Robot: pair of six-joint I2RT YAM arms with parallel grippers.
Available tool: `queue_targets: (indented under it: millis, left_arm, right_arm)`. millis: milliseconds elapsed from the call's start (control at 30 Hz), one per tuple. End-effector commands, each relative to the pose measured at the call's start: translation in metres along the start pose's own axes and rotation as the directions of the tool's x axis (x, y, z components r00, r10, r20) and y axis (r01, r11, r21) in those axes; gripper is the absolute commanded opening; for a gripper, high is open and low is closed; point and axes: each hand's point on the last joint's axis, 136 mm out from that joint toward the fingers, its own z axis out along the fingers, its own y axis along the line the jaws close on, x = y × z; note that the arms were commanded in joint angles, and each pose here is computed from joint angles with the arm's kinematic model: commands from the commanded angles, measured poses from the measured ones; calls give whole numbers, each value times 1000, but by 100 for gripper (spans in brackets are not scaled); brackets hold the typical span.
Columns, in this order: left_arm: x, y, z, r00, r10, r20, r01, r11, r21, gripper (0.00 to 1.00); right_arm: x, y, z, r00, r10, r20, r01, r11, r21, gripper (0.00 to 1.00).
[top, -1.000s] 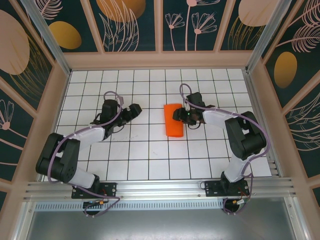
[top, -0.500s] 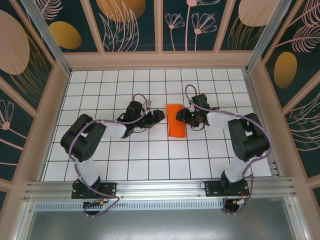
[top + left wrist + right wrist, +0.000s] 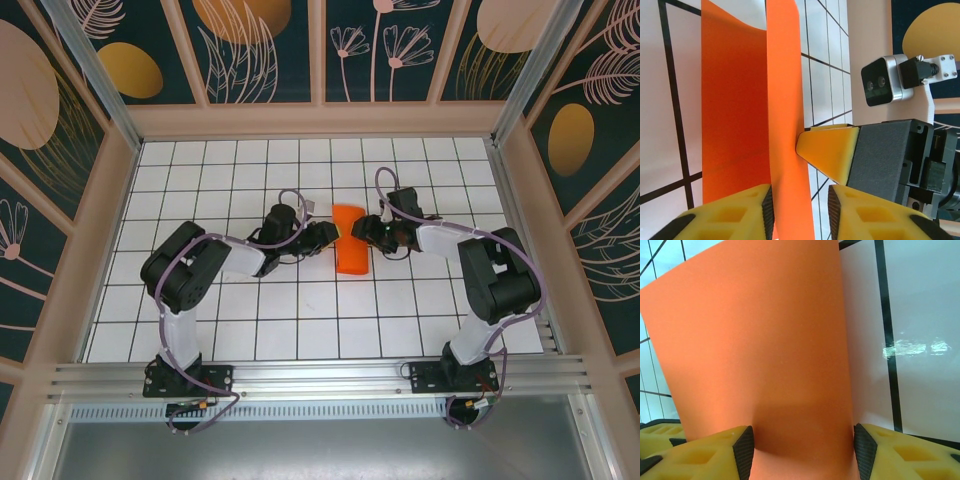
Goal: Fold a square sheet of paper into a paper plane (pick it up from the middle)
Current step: Hold the square sheet of paper at the center of the table.
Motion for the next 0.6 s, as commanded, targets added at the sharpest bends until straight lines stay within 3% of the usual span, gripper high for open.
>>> queue_targets:
  millis: [0,200,400,567]
  left_arm:
    - [-4,-11,6,1000,22,8,-22,999,48,25]
    - [-9,-17,7,998,50,23,-52,997,62,0]
    - [-10,-27,18,995,97,-15,-95,991,94,0]
    - [-7,-33,31,992,112,-57,-104,987,121,0]
  right_arm:
    - [-4,9,-10,1000,8,20,-7,999,-43,58]
    - [-14,12,-33,997,13,82,-9,999,-51,59]
    - [-28,6,-68,981,46,188,-31,996,-85,68]
    - [-26,-9,-71,981,54,187,-41,997,-70,72]
